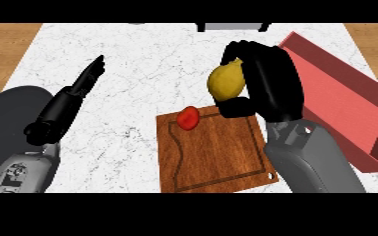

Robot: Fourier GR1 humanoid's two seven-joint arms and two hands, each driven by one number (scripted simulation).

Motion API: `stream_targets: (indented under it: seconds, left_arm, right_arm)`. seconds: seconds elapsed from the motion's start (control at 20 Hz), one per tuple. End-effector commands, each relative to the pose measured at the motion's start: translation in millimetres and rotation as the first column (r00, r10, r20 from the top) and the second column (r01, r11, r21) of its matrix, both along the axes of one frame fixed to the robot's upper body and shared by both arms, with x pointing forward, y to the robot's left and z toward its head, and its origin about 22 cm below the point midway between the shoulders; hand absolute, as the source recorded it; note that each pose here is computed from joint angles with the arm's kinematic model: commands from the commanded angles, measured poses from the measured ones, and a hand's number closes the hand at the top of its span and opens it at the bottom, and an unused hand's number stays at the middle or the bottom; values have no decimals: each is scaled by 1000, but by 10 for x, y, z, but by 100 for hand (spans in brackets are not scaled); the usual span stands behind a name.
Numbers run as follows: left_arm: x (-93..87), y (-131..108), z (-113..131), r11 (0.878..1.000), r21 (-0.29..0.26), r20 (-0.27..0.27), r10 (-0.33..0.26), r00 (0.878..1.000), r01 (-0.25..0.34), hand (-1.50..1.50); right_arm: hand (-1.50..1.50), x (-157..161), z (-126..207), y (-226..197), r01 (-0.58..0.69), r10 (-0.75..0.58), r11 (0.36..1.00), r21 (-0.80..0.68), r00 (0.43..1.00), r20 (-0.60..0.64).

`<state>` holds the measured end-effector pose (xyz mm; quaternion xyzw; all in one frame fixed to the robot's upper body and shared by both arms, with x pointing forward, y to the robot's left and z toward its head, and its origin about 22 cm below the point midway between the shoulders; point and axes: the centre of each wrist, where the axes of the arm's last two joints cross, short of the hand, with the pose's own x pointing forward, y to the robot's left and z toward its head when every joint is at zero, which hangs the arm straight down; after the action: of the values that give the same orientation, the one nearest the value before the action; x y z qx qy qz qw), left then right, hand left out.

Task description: Pick the lemon from the cutting board and place it in the cardboard box

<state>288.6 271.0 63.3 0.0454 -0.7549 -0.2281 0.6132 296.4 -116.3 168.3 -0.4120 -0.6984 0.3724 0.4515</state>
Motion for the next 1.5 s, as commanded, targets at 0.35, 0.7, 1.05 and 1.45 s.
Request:
stream_targets:
  seconds: [0.35,0.7,1.05,1.45]
  left_arm:
    - [-12,-40,138,1000,8,27,-16,1000,16,0]
    - [68,-83,242,1000,-2,-1,-25,1000,25,0]
    - [56,-98,90,1000,0,-4,-23,1000,23,0]
    - [-30,-98,10,999,-4,5,-36,999,36,0]
  right_arm:
    - [150,509,400,-1253,301,-305,940,160,952,-1]
    - [150,772,334,-1820,364,-369,929,-63,916,-158]
    - [150,887,179,-2466,298,-316,948,-109,847,-427]
    - [-150,889,-96,-2889,184,-237,972,-150,745,-624]
